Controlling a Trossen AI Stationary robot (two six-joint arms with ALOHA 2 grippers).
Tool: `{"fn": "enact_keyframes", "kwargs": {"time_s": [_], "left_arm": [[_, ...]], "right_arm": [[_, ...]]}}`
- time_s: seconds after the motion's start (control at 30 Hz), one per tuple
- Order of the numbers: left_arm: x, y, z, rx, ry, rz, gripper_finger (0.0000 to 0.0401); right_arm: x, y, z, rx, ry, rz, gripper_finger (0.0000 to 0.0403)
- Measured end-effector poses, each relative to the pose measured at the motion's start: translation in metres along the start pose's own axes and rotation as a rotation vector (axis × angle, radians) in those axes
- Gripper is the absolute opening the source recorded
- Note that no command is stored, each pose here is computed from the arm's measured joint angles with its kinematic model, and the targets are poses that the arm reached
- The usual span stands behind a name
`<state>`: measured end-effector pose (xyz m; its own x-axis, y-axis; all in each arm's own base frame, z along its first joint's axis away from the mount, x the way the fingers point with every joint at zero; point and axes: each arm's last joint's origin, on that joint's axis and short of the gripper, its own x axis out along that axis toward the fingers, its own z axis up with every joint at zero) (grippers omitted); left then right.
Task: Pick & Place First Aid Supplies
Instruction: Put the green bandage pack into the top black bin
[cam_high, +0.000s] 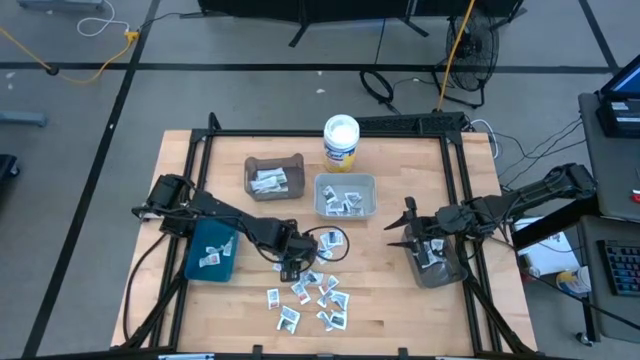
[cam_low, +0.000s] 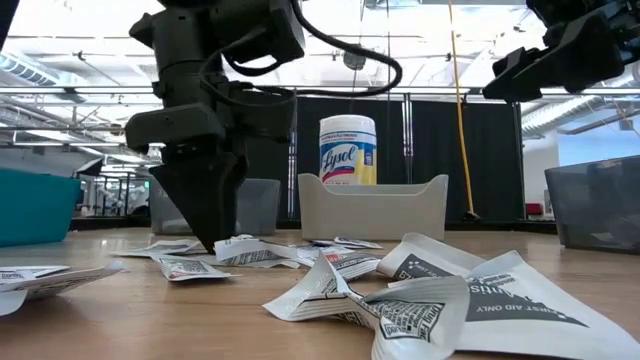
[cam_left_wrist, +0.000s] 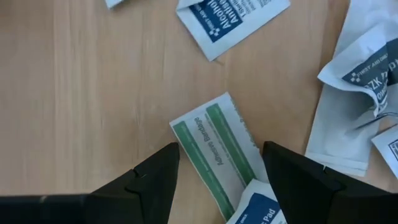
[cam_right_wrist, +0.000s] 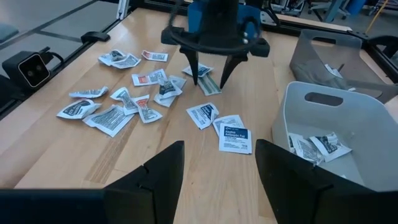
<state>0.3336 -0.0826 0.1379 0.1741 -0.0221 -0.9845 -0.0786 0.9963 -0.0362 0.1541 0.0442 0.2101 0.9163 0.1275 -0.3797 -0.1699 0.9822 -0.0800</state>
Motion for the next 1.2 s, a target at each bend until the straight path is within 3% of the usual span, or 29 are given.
{"fn": "enact_keyframes", "kwargs": {"time_s": [0.3,0.6,0.77,1.2], "left_arm": [[0.0003,0.0051,-0.0001,-0.032,0.021,-0.017,0.0229],[0.0007,0.0052,0.0013,-0.02,0.002,-0.01,0.013],[0.0007,0.0049,0.0016,-0.011,-0.004,-0.008,0.0096],[-0.0089,0.0055,0.0001,0.016,-0.017,-0.018,0.0082]], "right_arm": [[0.0,0.0,0.0012,0.016,-0.012,0.0,0.0192],[0.0,0.0,0.0012,0.015,-0.012,0.0,0.0192],[0.0,0.0,0.0012,0.029,-0.012,0.0,0.0192],[0.0001,0.0,0.0012,0.035,-0.012,0.0,0.0192]]}}
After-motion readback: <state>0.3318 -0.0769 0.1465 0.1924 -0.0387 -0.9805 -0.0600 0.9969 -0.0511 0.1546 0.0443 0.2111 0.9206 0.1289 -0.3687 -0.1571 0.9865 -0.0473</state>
